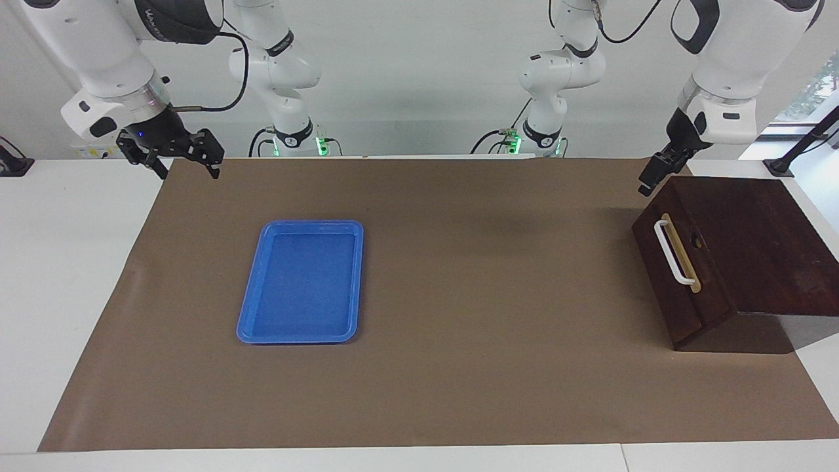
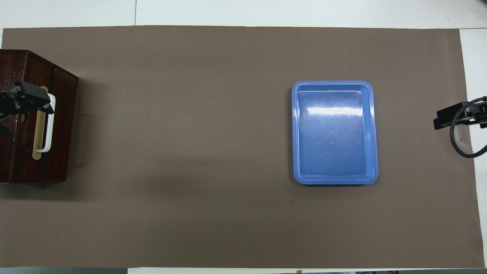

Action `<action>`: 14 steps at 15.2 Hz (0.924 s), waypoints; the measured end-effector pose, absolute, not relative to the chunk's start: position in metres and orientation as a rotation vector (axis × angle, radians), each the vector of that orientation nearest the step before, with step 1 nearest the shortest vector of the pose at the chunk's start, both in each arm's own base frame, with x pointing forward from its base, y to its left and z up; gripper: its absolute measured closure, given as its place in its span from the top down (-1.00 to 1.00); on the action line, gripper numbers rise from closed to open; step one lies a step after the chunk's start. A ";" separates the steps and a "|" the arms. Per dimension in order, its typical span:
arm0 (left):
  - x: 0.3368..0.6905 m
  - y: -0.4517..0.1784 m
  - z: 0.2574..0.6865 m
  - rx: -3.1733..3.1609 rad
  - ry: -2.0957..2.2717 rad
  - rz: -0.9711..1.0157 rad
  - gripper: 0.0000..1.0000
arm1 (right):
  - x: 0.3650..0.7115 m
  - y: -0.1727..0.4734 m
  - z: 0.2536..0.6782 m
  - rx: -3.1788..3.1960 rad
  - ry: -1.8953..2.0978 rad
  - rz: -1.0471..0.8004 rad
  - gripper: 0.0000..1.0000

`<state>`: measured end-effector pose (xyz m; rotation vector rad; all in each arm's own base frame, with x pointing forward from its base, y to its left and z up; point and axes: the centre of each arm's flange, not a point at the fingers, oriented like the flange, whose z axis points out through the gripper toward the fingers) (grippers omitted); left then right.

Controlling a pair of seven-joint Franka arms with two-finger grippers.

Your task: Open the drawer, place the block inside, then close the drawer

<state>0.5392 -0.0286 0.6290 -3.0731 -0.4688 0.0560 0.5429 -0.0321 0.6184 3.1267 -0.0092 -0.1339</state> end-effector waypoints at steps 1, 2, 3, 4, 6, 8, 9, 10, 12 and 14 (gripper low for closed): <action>0.536 -0.021 0.629 -3.093 -0.325 0.097 1.00 | 0.543 -0.032 0.618 3.127 -0.009 -0.134 1.00; 0.533 -0.015 0.627 -3.105 -0.192 0.137 1.00 | 0.543 -0.032 0.618 3.127 -0.009 -0.134 1.00; 0.531 -0.012 0.626 -3.111 -0.102 0.163 1.00 | 0.543 -0.032 0.618 3.127 -0.009 -0.134 1.00; 0.530 -0.011 0.625 -3.116 -0.047 0.176 1.00 | 0.543 -0.032 0.618 3.127 -0.009 -0.134 1.00; 0.529 -0.020 0.625 -3.122 0.021 0.179 1.00 | 0.543 -0.032 0.618 3.127 -0.009 -0.134 1.00; 0.524 -0.047 0.627 -3.116 0.092 0.178 1.00 | 0.543 -0.032 0.618 3.127 -0.009 -0.134 1.00; 0.523 -0.054 0.628 -3.114 0.092 0.176 1.00 | 0.543 -0.032 0.618 3.127 -0.009 -0.134 1.00; 0.523 -0.058 0.627 -3.113 0.091 0.174 1.00 | 0.543 -0.032 0.618 3.127 -0.009 -0.134 1.00; 0.521 -0.064 0.623 -3.116 0.102 0.186 1.00 | 0.543 -0.032 0.618 3.127 -0.009 -0.134 1.00; 0.520 -0.070 0.619 -3.137 0.113 0.176 1.00 | 0.543 -0.032 0.618 3.127 -0.009 -0.134 1.00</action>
